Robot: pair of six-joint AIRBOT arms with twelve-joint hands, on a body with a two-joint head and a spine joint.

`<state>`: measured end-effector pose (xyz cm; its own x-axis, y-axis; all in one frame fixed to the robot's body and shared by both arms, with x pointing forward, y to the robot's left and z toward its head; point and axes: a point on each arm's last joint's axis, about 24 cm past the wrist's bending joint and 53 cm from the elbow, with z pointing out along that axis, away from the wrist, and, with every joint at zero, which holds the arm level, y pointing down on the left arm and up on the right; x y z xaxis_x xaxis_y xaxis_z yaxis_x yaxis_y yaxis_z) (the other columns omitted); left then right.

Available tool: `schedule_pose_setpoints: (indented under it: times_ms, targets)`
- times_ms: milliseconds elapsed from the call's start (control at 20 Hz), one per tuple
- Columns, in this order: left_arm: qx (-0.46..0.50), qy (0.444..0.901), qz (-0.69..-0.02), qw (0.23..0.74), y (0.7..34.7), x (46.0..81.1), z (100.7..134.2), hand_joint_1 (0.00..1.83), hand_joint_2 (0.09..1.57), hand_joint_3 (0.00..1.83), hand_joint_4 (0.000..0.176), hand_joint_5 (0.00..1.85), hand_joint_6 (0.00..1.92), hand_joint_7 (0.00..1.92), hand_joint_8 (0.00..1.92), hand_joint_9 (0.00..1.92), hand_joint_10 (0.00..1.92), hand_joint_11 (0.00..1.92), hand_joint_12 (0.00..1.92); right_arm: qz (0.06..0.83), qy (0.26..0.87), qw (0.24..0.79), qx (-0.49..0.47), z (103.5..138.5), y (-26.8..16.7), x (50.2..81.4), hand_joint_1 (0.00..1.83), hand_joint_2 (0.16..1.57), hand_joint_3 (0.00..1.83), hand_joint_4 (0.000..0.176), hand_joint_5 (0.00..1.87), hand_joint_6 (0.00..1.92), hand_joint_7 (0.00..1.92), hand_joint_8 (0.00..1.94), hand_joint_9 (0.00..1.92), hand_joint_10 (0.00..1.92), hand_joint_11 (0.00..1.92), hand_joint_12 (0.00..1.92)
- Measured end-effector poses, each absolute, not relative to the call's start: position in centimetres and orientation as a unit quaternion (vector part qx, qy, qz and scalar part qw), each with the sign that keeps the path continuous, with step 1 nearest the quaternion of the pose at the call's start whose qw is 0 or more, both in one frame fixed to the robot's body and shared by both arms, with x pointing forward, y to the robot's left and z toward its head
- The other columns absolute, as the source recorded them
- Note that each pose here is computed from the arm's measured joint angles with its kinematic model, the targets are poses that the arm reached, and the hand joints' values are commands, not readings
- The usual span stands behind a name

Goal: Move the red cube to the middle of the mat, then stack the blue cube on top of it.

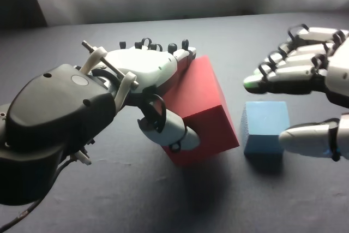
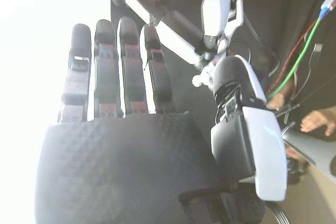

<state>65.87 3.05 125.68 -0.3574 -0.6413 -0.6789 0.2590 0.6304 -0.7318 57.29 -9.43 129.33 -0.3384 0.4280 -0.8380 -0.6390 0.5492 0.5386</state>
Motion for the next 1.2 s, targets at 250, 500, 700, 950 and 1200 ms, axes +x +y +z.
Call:
schedule_pose_setpoints:
  times_ms: [250,500,700,950,1200]
  targets:
    - [-0.134,0.716,-0.408,0.551,3.1,65.9,125.6,0.68,0.97,0.0,0.0,0.05,0.0,0.14,0.0,0.18,0.0,0.0,0.36,0.483,0.661,0.573,-0.032,130.2,-11.1,58.8,0.0,1.31,0.0,0.0,0.3,0.0,0.33,0.0,0.3,0.0,0.0,0.63]
    - [-0.132,0.715,-0.408,0.552,3.0,65.9,125.6,0.57,0.97,0.0,0.0,0.0,0.0,0.06,0.0,0.06,0.0,0.0,0.19,0.472,0.66,0.584,-0.016,130.3,-12.8,60.2,0.0,1.3,0.0,0.0,0.31,0.0,0.32,0.0,0.29,0.0,0.0,0.64]
    - [-0.134,0.715,-0.407,0.552,3.2,66.0,125.7,0.66,0.96,0.0,0.0,0.0,0.0,0.07,0.0,0.05,0.0,0.0,0.12,0.474,0.659,0.584,-0.017,130.4,-12.6,60.2,0.0,1.3,0.0,0.0,0.29,0.0,0.31,0.0,0.28,0.0,0.0,0.6]
    - [-0.132,0.716,-0.403,0.554,3.7,66.1,125.9,0.66,0.97,0.0,0.0,0.01,0.0,0.09,0.0,0.08,0.0,0.0,0.18,0.465,0.658,0.592,-0.011,130.4,-13.1,60.6,0.0,1.3,0.0,0.0,0.34,0.01,0.35,0.01,0.31,0.01,0.0,0.69]
    - [-0.135,0.719,-0.383,0.564,6.0,66.7,127.0,0.66,1.0,0.01,0.0,0.0,0.0,0.07,0.0,0.05,0.0,0.0,0.1,0.471,0.667,0.577,0.02,129.8,-13.6,61.1,0.0,1.3,0.0,0.0,0.34,0.01,0.37,0.01,0.34,0.01,0.0,0.75]
